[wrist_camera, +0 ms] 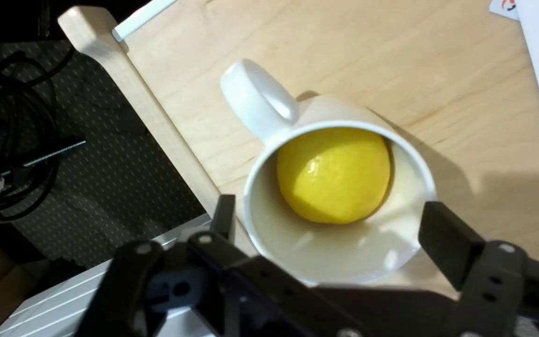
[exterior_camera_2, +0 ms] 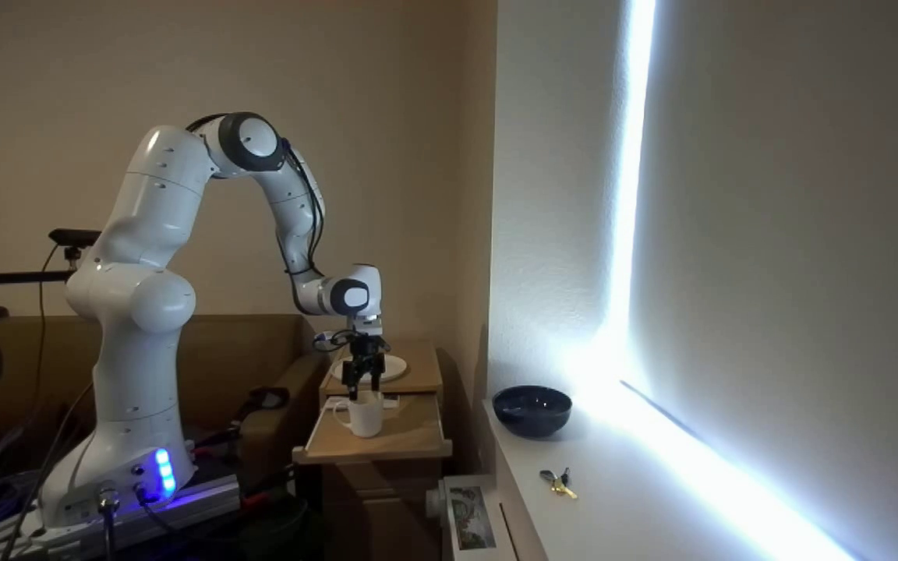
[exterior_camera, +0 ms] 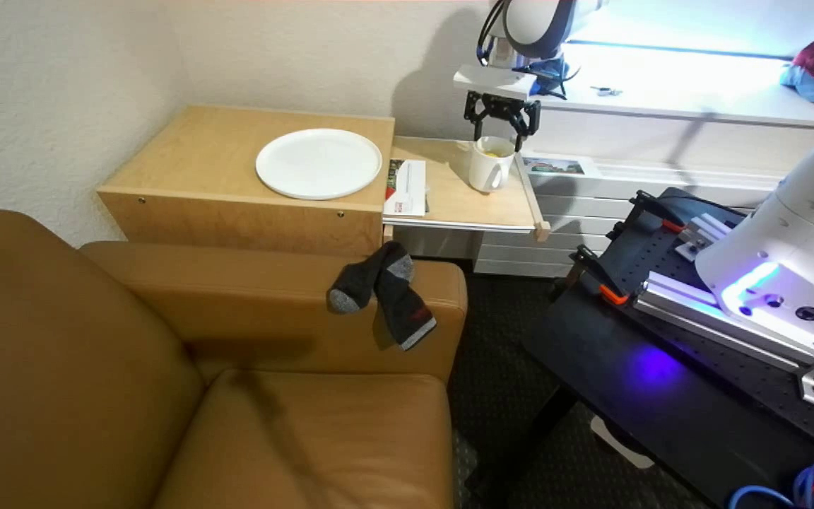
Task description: Open the first top drawer then put the white cup on the drawer, then put the lemon in the white cup
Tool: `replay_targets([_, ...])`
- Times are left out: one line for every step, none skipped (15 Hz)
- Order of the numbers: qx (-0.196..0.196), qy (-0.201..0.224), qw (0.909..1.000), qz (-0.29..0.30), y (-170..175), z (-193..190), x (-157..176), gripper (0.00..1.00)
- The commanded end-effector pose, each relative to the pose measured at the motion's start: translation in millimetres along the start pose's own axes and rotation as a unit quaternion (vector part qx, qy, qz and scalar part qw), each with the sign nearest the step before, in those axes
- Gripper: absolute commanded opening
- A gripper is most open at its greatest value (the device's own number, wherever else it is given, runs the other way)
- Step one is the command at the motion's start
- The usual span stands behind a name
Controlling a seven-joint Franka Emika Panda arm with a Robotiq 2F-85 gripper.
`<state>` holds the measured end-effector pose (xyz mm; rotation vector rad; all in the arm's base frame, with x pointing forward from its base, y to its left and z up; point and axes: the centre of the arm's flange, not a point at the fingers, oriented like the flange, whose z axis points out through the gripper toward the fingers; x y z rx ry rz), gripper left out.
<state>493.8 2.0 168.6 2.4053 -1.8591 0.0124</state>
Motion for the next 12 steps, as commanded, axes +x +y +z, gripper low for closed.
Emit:
replay_targets([0.003,0.006,1.0,0.006,-1.5,2.9,1.6,1.0])
replay_targets([0.004,0.004,1.0,0.006,-1.4,1.2,2.3,1.0])
replay_targets([0.004,0.0,1.0,0.005,-0.6,-1.9,3.0,1.0])
replay_targets([0.003,-0.008,1.0,0.0,0.5,-6.5,3.8,1.0])
replay_targets([0.005,-0.025,0.9997,-0.005,2.4,-13.9,5.0,1.0])
replay_targets([0.004,-0.04,0.9991,-0.011,3.4,-20.2,5.5,1.0])
replay_targets([0.01,-0.064,0.9976,-0.023,5.2,-29.1,5.3,1.0])
replay_targets([0.014,-0.09,0.9952,-0.036,6.2,-37.2,4.5,1.0])
replay_targets([0.013,-0.052,0.9984,-0.016,-1.7,-15.9,-2.6,1.0])
replay_targets([0.018,-0.068,0.9972,-0.026,-1.7,-23.4,-3.5,1.0])
replay_targets([0.021,-0.074,0.9966,-0.03,-1.7,-29.7,-3.0,1.0])
replay_targets([0.023,-0.075,0.9964,-0.032,-1.4,-34.3,-2.4,1.0])
